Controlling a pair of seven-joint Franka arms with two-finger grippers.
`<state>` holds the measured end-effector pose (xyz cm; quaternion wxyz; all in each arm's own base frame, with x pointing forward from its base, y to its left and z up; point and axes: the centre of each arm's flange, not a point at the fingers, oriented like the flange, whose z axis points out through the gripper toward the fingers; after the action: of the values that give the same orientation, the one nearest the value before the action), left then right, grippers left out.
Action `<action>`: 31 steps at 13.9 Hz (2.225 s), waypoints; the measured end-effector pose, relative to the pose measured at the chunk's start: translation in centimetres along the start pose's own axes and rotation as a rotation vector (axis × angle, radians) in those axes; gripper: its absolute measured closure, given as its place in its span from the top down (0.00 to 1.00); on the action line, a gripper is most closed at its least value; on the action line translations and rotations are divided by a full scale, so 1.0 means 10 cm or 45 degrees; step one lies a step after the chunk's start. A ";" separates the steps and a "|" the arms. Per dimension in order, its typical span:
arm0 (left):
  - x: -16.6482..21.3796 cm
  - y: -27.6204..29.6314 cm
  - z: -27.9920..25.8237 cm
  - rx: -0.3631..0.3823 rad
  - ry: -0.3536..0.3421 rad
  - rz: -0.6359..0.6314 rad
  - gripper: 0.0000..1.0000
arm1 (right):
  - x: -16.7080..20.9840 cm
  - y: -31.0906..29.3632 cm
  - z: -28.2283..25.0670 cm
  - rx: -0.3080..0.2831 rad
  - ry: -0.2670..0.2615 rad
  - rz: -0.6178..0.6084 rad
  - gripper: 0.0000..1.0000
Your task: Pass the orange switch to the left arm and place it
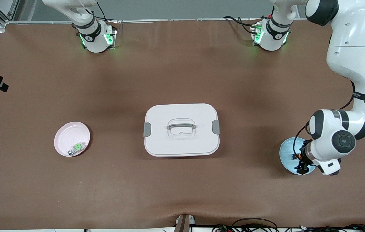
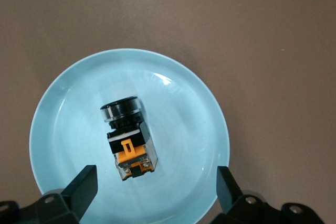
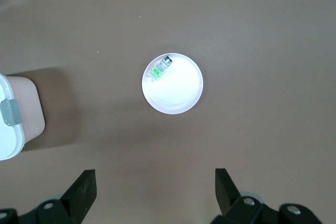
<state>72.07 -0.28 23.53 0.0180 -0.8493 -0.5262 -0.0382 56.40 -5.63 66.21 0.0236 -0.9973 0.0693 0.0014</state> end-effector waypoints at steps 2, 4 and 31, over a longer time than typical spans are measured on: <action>0.04 -0.01 -0.13 -0.015 0.003 0.121 1.00 | 0.00 0.05 0.00 0.005 0.000 0.016 1.00; 0.00 0.01 -0.25 -0.027 0.004 0.285 1.00 | 0.00 0.04 0.00 0.011 -0.001 0.055 1.00; -0.32 -0.22 -2.62 -0.220 0.192 1.419 1.00 | -0.03 0.02 -0.09 0.010 0.001 0.000 1.00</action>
<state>67.52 -3.99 49.39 0.0034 -0.9920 0.0094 -0.1262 56.07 -5.85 67.08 0.0277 -0.9972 0.0693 0.0007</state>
